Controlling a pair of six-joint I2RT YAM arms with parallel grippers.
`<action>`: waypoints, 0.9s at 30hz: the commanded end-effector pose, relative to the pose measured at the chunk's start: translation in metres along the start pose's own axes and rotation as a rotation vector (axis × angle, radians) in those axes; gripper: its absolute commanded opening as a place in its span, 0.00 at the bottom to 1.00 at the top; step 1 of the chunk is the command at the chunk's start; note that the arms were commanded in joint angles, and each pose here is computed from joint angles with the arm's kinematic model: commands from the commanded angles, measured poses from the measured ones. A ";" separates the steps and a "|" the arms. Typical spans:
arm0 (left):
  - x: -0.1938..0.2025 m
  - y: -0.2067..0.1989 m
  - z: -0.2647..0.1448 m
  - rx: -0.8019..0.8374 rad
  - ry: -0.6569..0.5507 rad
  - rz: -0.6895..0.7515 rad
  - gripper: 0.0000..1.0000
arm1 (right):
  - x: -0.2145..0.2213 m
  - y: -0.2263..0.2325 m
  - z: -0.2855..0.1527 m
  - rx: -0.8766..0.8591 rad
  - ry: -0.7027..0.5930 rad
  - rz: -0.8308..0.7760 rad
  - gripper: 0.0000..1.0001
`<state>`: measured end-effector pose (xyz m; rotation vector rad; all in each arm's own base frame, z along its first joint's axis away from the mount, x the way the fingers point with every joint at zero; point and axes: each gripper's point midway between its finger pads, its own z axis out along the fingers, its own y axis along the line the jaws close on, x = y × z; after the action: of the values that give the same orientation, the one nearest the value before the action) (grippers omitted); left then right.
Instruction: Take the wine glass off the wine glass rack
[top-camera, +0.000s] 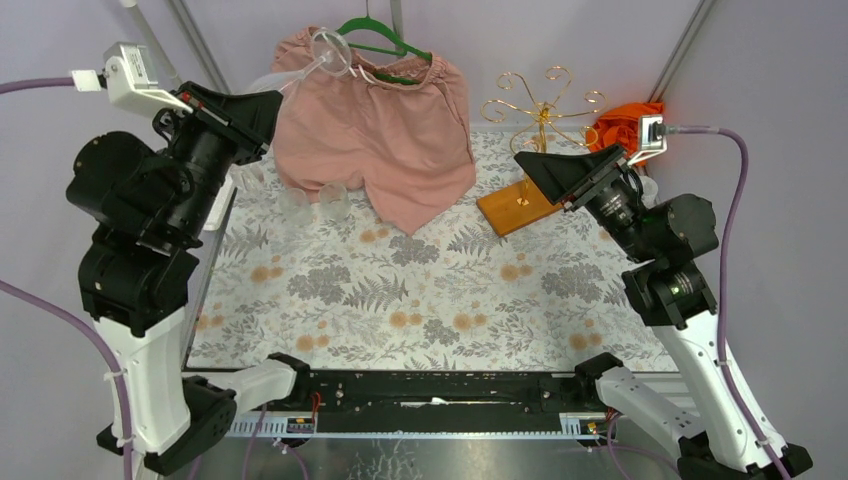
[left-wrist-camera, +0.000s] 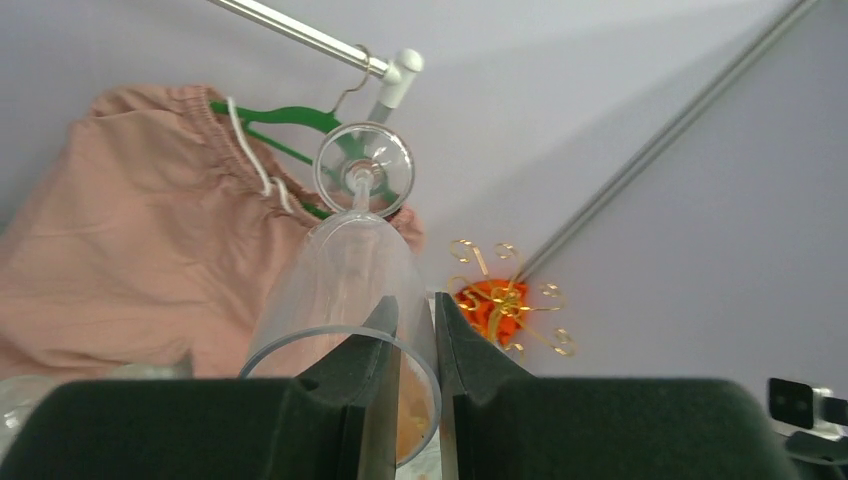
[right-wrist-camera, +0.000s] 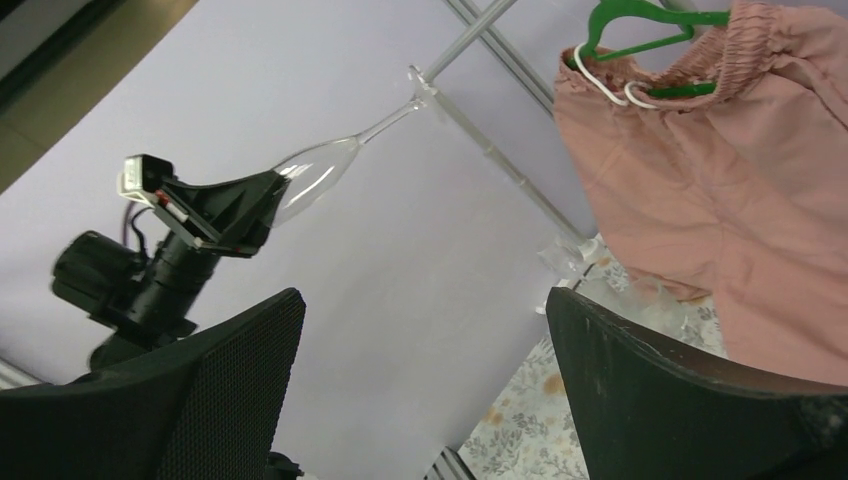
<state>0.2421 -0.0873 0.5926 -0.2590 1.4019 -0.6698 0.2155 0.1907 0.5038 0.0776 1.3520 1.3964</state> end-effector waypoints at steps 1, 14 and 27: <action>0.006 0.026 -0.001 -0.150 0.078 0.090 0.00 | -0.011 0.007 0.003 0.005 -0.024 -0.073 1.00; 0.112 0.065 0.020 -0.226 0.498 0.169 0.00 | -0.002 -0.011 0.017 0.028 0.007 -0.037 1.00; 0.225 0.089 0.029 -0.203 0.833 0.287 0.02 | 0.000 -0.020 0.017 0.071 0.009 -0.011 1.00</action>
<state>0.2968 -0.1345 0.3897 -0.0438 2.1996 -0.4379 0.2443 0.1995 0.4798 0.1055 1.4497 1.3377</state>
